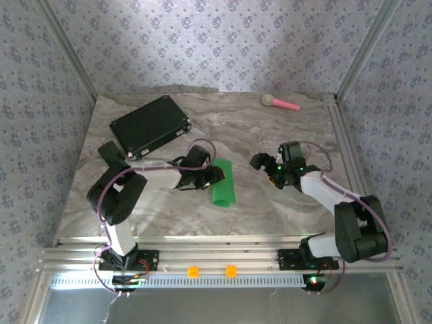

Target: Fold a paper plane with a square sheet of paper (pick it up from the middle)

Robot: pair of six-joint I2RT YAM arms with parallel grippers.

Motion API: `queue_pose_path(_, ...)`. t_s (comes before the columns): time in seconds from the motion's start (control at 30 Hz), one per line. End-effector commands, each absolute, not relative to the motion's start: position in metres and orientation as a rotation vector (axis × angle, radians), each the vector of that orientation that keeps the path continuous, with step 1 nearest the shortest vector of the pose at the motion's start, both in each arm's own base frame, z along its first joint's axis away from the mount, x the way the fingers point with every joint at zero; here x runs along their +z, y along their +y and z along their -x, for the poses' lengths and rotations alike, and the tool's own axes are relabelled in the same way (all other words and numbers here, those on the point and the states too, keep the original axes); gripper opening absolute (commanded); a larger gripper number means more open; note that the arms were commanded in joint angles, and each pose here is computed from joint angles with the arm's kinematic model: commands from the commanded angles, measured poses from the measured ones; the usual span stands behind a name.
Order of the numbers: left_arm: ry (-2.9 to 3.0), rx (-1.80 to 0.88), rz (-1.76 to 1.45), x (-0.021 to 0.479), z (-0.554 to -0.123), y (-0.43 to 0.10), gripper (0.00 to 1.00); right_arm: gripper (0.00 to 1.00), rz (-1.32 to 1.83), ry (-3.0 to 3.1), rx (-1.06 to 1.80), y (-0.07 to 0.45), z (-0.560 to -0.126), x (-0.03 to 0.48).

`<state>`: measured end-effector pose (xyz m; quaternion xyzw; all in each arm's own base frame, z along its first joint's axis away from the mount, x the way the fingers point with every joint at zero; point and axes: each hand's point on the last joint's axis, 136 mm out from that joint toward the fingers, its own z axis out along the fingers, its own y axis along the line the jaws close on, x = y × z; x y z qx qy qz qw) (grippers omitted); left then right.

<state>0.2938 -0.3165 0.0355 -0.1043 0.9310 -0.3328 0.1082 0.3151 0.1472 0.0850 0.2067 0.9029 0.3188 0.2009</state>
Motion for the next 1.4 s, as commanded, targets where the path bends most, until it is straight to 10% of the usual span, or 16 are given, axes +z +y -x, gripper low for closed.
queue_pose_path(0.0, 2.748, -0.902, 0.284, 0.035, -0.295, -0.307, 0.48, 0.99, -0.525, 2.502, 0.901, 0.152, -0.319, 0.093)
queue_pose_path(0.33, 2.794, -0.662, 0.071, 0.046, -0.293, -0.286, 0.64, 0.98, -0.445, 2.531, 0.948, 0.171, -0.317, 0.090)
queue_pose_path(1.37, 2.896, -0.413, -0.082, 0.016, -0.297, -0.270, 0.72, 0.77, -0.317, 2.604, 1.094, 0.215, -0.316, 0.074)
